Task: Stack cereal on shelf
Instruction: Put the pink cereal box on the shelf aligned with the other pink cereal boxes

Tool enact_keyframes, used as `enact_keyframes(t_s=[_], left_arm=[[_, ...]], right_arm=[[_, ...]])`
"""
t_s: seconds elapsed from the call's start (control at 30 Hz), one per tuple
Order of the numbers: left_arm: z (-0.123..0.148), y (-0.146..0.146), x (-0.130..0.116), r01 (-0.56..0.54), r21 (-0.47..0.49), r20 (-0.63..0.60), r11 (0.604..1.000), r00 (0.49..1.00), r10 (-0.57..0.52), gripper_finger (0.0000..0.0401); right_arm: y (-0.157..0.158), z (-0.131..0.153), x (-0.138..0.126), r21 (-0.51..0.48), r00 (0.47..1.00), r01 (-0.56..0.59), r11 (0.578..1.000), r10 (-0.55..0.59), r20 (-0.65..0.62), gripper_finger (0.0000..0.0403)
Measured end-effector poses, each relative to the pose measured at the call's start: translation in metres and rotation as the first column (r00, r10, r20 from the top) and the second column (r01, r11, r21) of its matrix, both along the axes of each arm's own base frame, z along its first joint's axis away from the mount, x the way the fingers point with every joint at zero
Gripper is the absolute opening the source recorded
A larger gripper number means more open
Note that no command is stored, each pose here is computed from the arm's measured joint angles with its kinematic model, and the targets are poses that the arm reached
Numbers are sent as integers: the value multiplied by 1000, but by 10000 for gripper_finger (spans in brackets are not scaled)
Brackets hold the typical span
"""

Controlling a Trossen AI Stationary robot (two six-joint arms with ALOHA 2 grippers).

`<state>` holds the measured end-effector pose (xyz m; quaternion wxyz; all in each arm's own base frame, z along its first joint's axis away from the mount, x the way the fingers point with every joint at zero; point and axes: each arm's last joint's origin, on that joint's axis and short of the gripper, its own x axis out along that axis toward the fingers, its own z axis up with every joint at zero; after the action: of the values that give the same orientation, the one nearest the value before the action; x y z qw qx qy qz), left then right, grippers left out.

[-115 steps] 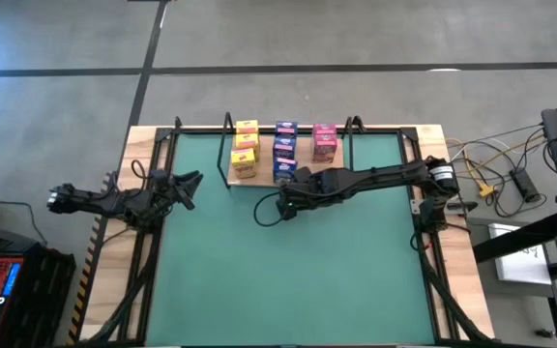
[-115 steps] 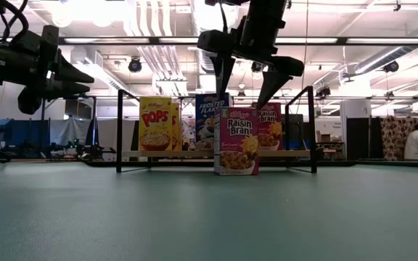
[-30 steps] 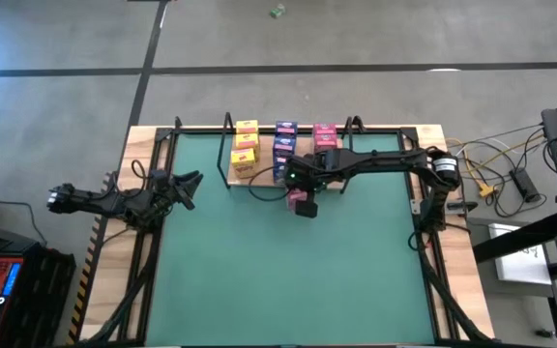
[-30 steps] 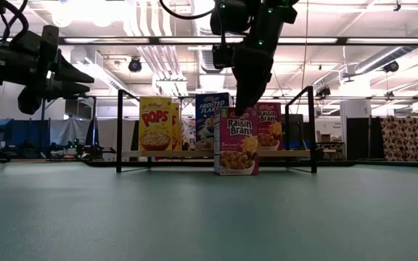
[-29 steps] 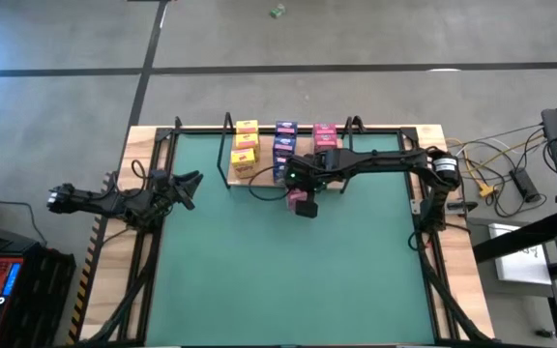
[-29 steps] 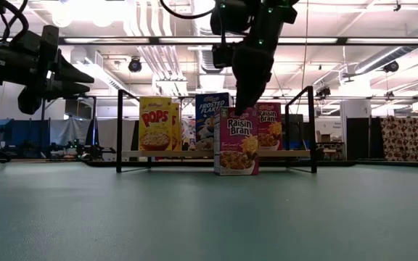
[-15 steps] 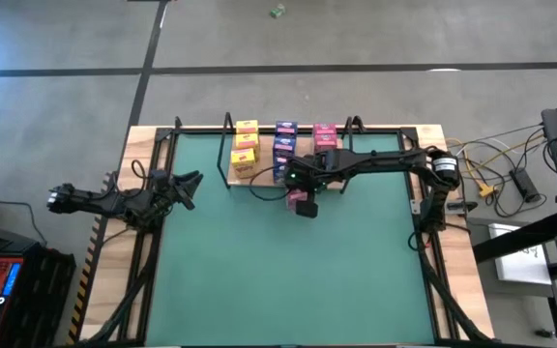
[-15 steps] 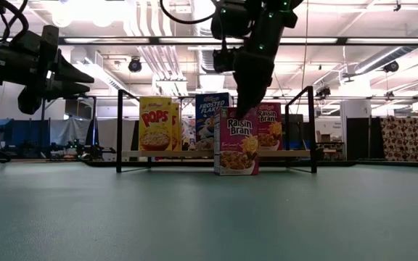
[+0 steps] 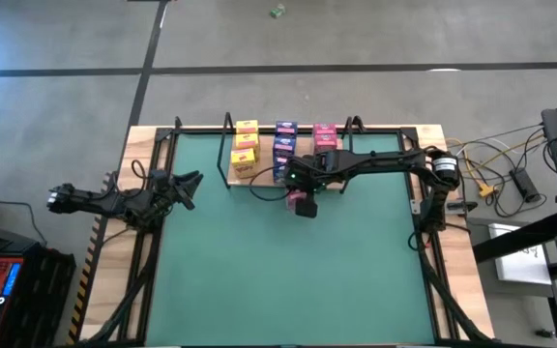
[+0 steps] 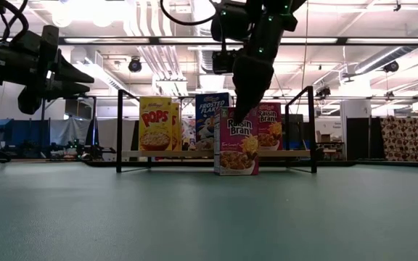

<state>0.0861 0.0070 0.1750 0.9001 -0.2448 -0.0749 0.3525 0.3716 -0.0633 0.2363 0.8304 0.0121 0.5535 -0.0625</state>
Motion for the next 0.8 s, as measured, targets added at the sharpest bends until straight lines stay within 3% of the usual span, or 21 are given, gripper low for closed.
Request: enact_keyframes(t_s=[0.4,0.8], left_arm=[[0,0,0,0,0,0,1000,1000,0,109],[0,0,0,0,0,0,1000,1000,0,109]], right_arm=[[0,0,0,8,1000,22,1000,-22,1,194],[1,0,-1,22,999,47,999,-47,-7,150]])
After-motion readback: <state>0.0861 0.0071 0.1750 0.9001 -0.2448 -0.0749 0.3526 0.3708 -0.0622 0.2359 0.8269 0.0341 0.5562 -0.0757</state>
